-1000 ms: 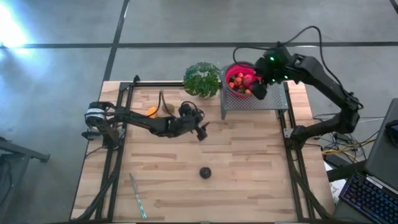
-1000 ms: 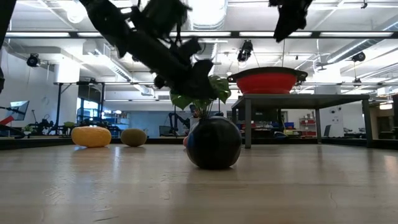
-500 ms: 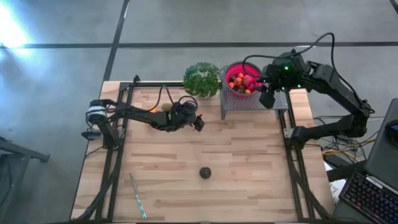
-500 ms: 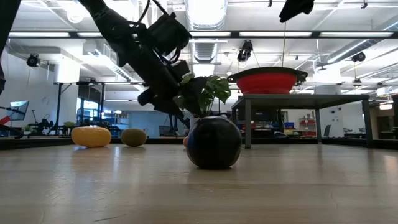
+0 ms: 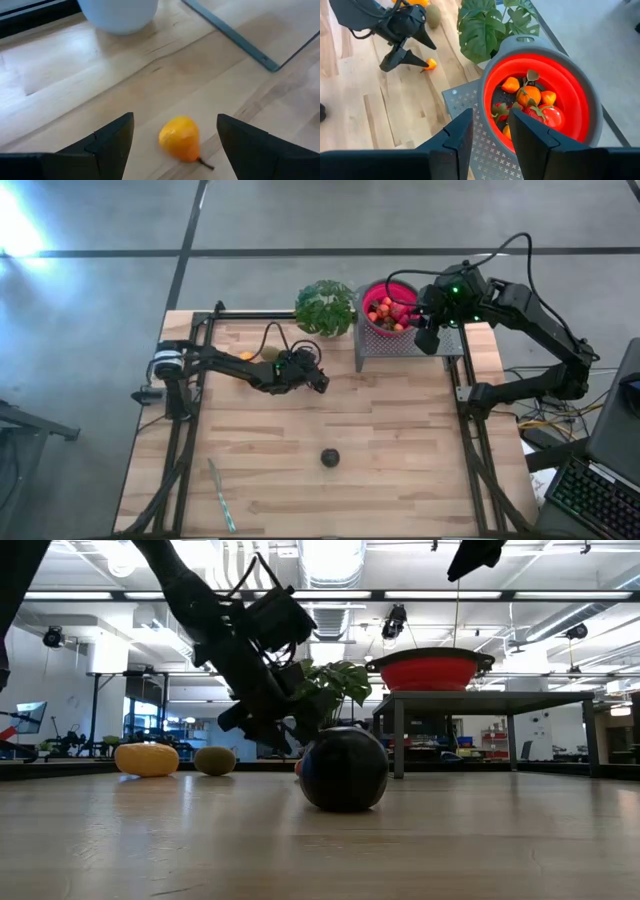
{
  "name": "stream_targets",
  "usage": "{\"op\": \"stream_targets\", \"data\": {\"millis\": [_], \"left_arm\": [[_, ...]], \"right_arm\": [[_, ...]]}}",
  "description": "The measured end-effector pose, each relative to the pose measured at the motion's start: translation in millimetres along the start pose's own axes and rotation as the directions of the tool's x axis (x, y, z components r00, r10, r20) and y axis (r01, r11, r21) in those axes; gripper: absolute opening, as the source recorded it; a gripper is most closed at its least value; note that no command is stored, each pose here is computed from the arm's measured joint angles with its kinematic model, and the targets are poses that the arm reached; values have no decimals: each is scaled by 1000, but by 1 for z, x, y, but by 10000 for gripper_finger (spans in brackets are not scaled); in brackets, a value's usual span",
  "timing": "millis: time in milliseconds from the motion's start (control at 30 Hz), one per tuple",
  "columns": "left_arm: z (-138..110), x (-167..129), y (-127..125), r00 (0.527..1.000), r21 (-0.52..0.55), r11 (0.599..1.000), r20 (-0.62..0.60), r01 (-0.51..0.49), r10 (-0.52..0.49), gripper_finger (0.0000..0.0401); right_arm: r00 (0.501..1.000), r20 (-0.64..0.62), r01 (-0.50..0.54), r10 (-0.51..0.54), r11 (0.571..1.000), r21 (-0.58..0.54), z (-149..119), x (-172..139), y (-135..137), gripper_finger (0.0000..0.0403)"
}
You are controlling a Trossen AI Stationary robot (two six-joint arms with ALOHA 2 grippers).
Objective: Pick & Place Fruit
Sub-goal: Put the pear into the red strainer bowl on the shelf
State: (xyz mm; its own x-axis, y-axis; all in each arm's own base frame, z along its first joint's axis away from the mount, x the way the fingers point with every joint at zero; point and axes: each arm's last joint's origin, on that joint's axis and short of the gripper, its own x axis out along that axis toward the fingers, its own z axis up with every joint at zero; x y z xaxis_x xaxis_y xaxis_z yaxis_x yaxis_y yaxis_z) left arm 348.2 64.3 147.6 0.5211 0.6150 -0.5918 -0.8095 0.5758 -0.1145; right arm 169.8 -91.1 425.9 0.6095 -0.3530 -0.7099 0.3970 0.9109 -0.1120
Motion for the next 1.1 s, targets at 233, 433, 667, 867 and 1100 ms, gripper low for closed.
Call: {"op": "stream_targets", "data": {"millis": [233,433,667,867,1100], "left_arm": [[-3,8,-5,1000,3,1000,-13,-2,2,290],[-14,20,-6,998,15,1000,-58,-3,4,290],[-11,24,-10,999,26,1000,-53,0,2,274],[-13,24,-10,997,27,1000,-80,7,-5,219],[-14,24,-9,996,34,999,-90,1,2,157]], "right_arm": [[1000,0,1,-1,1000,0,0,0,0,130],[1000,0,0,0,1000,1,0,0,0,149],[1000,0,1,-1,1000,3,0,0,0,163],[1000,0,1,-1,1000,2,0,0,0,169],[1000,-2,1,-1,1000,0,0,0,0,155]]}}
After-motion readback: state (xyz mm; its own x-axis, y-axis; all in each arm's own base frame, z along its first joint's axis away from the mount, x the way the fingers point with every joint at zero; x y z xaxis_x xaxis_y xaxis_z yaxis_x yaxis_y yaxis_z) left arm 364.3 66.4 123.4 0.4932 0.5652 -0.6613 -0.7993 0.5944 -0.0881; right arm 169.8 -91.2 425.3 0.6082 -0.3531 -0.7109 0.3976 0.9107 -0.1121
